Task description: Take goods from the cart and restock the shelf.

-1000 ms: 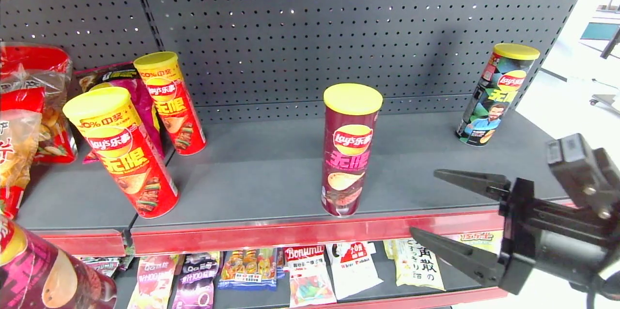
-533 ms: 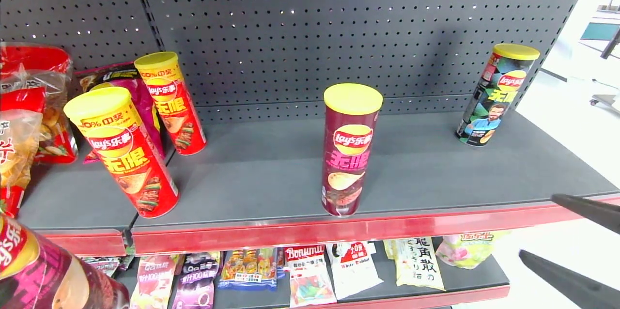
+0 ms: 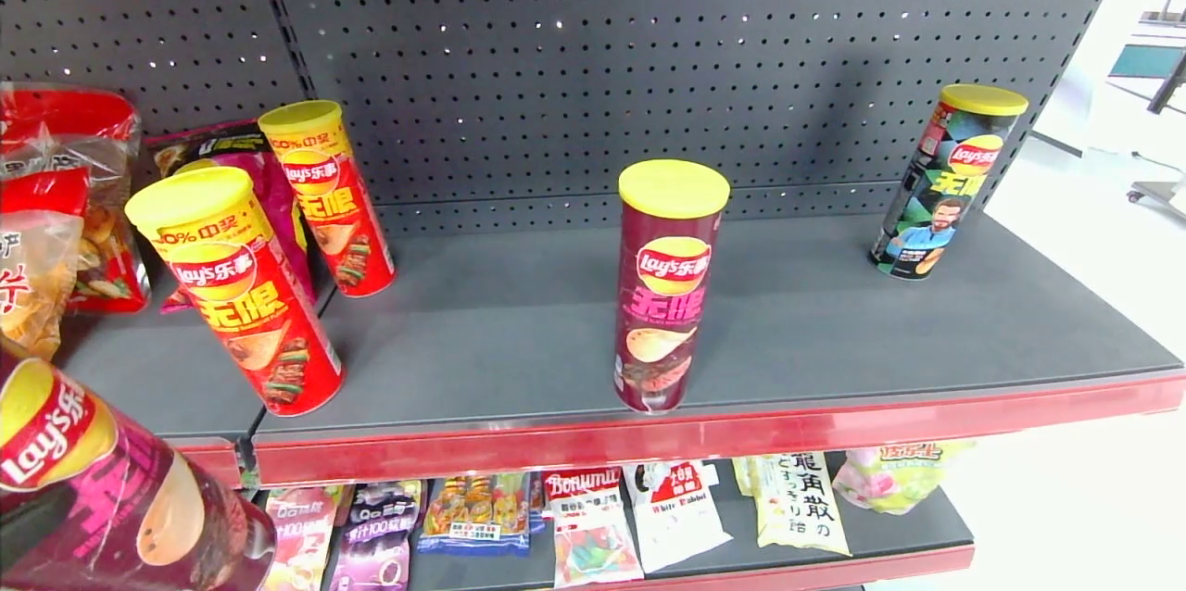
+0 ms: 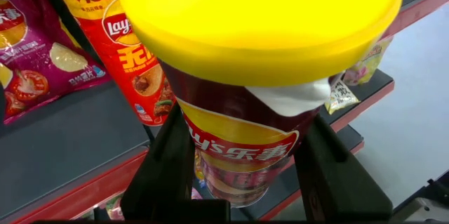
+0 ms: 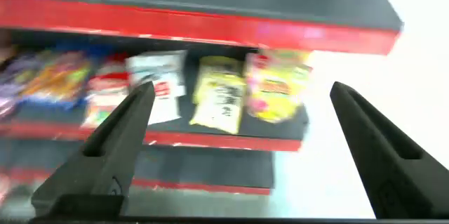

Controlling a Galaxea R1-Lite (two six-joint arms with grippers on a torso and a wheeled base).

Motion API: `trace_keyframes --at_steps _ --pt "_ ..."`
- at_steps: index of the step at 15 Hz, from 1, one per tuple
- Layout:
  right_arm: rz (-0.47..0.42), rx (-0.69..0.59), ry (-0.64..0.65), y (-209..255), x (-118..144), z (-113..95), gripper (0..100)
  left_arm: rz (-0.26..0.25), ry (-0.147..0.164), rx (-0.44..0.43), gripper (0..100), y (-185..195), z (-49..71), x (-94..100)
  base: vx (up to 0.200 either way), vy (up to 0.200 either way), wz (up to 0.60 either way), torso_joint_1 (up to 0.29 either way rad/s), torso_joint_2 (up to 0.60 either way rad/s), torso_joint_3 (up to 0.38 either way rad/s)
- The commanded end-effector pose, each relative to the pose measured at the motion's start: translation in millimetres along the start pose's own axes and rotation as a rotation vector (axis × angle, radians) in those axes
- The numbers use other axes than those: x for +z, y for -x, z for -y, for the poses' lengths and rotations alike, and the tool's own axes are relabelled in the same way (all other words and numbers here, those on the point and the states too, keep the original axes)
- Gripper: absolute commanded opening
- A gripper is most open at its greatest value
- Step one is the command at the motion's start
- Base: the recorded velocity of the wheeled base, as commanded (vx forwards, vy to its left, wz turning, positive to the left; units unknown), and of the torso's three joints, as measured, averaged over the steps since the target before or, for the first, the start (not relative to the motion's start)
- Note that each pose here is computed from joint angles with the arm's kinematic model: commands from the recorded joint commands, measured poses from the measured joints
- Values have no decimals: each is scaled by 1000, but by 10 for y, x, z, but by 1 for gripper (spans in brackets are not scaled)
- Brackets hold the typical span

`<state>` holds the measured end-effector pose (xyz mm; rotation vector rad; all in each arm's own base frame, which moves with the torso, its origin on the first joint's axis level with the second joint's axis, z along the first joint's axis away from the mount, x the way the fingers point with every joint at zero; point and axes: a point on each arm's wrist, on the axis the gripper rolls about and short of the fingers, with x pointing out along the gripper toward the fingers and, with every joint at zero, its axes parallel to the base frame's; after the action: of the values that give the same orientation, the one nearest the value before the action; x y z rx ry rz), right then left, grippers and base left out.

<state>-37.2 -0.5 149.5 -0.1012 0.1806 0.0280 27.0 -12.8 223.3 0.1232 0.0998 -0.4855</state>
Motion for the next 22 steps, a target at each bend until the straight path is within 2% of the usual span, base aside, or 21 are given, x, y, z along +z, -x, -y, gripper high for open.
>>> trace_keyframes --at_steps 1,3,5,6,7,11,13,14,16,22 --pt "60 -54 -9 36 -232 -57 100 -11 1 -2 0 -26 -4 -2 0 0 0 0 0 0" --pt "105 69 0 -54 -249 -44 100 -8 1 -2 0 -20 -3 -2 0 0 0 0 0 0" --pt "103 81 6 -112 -382 -49 100 -8 1 -2 0 -17 -2 -6 0 0 0 0 0 0" --pt "103 63 13 -142 -563 -77 100 -8 1 0 0 -15 -1 -10 0 0 0 0 0 0" --pt "106 67 8 -155 -606 -87 100 -7 1 0 0 -14 -2 -6 0 0 0 0 0 0" --pt "107 54 -69 -158 -606 -83 100 -8 1 -2 0 -13 0 -14 0 0 0 0 0 0" --pt "102 -28 -104 -159 -608 -64 100 1 -1 -1 0 9 4 -17 0 0 0 0 0 0" --pt "109 -37 -75 -171 -616 -64 100 5 -1 0 0 23 6 -19 0 0 0 0 0 0" --pt "196 -46 -50 -232 -625 -63 100 10 -2 0 0 35 8 -23 0 0 0 0 0 0" --pt "198 -29 -42 -241 -634 -68 100 16 -1 1 0 41 8 -13 0 0 0 0 0 0"
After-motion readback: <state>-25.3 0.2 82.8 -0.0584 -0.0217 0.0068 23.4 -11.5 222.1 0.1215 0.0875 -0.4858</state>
